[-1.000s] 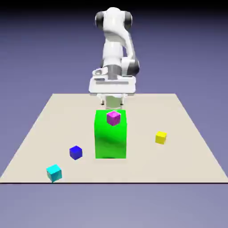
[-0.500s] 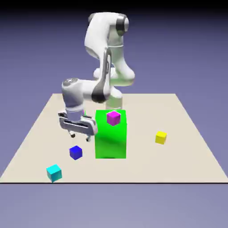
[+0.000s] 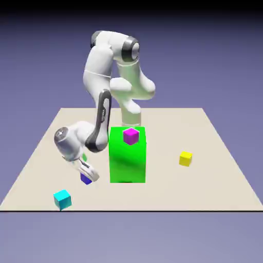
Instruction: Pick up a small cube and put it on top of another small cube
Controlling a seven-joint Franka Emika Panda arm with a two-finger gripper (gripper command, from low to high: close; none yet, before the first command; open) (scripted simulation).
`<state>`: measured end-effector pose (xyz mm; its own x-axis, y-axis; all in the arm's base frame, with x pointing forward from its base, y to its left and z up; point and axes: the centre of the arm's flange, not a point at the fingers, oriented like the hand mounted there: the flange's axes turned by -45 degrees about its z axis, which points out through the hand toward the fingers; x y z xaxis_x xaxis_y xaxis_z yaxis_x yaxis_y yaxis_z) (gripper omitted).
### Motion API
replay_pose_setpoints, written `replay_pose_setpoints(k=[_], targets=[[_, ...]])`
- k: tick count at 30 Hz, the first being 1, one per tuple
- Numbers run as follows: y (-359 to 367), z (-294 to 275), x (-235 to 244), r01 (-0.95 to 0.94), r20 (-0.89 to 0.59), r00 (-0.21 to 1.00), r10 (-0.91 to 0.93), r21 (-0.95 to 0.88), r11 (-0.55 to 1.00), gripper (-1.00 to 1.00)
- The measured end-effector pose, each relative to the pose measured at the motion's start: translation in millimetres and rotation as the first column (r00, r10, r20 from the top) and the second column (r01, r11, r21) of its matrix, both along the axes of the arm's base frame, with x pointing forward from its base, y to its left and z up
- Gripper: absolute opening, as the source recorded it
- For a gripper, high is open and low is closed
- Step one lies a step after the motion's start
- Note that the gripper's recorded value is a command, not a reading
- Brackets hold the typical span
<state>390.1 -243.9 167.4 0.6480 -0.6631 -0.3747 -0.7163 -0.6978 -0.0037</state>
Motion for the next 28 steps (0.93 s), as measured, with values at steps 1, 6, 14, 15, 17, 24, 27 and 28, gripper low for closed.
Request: replay_pose_setpoints(k=[1,6,14,15,17,24,27,28], targets=[[-3.3,16.4,2.3,0.003,-0.001,1.0,-0.003,-0.001,1.0,-1.0],[-33.2,31.3,43.2,0.265,0.008,0.964,-0.265,-0.033,0.964,-1.0],[-80.0,58.3,101.7,0.635,0.012,0.772,-0.635,-0.022,0.772,-1.0],[-85.9,62.1,108.2,0.674,0.009,0.739,-0.674,-0.016,0.738,-1.0],[-97.8,69.9,120.8,0.746,-0.001,0.666,-0.746,-0.002,0.666,-1.0],[-80.8,4.6,123.8,0.755,-0.003,0.656,-0.755,-0.002,0.656,1.0],[-93.5,48.4,123.8,0.754,-0.003,0.656,-0.754,-0.001,0.656,1.0],[-99.4,70.6,122.3,0.755,-0.003,0.656,-0.755,-0.002,0.656,1.0]])
